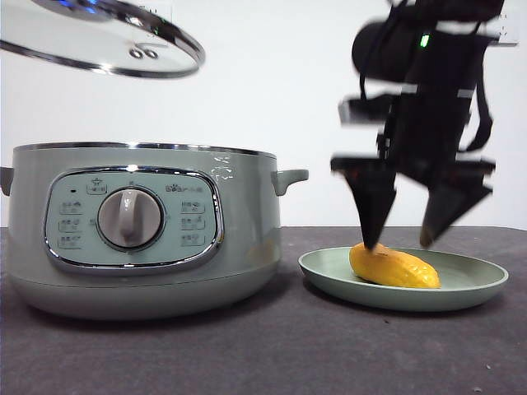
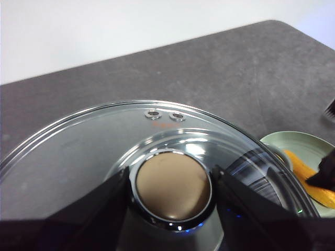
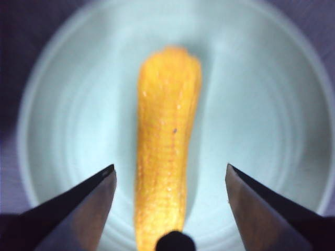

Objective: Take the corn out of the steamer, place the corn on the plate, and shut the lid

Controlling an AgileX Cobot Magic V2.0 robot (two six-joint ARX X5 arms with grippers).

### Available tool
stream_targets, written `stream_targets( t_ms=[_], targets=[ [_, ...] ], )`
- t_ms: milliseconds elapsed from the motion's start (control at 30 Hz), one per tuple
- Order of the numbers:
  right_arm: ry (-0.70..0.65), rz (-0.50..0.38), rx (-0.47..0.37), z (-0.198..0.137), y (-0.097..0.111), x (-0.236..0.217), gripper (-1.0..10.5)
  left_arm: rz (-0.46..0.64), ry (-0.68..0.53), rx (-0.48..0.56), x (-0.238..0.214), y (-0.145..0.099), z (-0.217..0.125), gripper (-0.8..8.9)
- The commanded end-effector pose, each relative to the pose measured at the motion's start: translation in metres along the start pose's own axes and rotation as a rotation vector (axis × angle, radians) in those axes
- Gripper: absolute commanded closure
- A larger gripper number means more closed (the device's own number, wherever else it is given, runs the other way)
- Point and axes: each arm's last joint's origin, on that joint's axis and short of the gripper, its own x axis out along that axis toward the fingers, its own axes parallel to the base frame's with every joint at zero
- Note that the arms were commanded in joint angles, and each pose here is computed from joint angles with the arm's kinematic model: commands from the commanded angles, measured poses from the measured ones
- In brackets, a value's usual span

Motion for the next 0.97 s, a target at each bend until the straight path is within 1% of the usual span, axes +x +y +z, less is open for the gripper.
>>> stream_targets(
  t_ms=[33, 167, 467, 667, 833, 967],
  targets=[
    [-0.039, 0.006, 0.013, -0.001, -0.001, -0.013, 6.0, -0.036, -0.043, -0.018, 0.008, -0.001, 0.007, 8.22],
    [-0.122, 0.017, 0.020, -0.001, -0.003, -0.040, 6.0, -0.082, -0.003, -0.021, 0.030, -0.004, 0.005, 8.22],
    [-0.252, 0.028, 0.038, -0.006, -0.010, -0.086, 6.0, -0.110, 0.041, -0.013, 0.065, -0.013, -0.001, 8.22],
    [-0.286, 0.021, 0.058, -0.010, -0.017, -0.099, 6.0, -0.120, 0.082, -0.008, 0.080, -0.018, -0.007, 8.22],
    [-0.257, 0.002, 0.081, -0.013, -0.026, -0.100, 6.0, -0.121, 0.140, -0.004, 0.097, -0.020, -0.016, 8.22],
    [-0.253, -0.003, 0.086, -0.013, -0.028, -0.099, 6.0, -0.115, 0.194, -0.003, 0.107, -0.020, -0.024, 8.22]
  ],
)
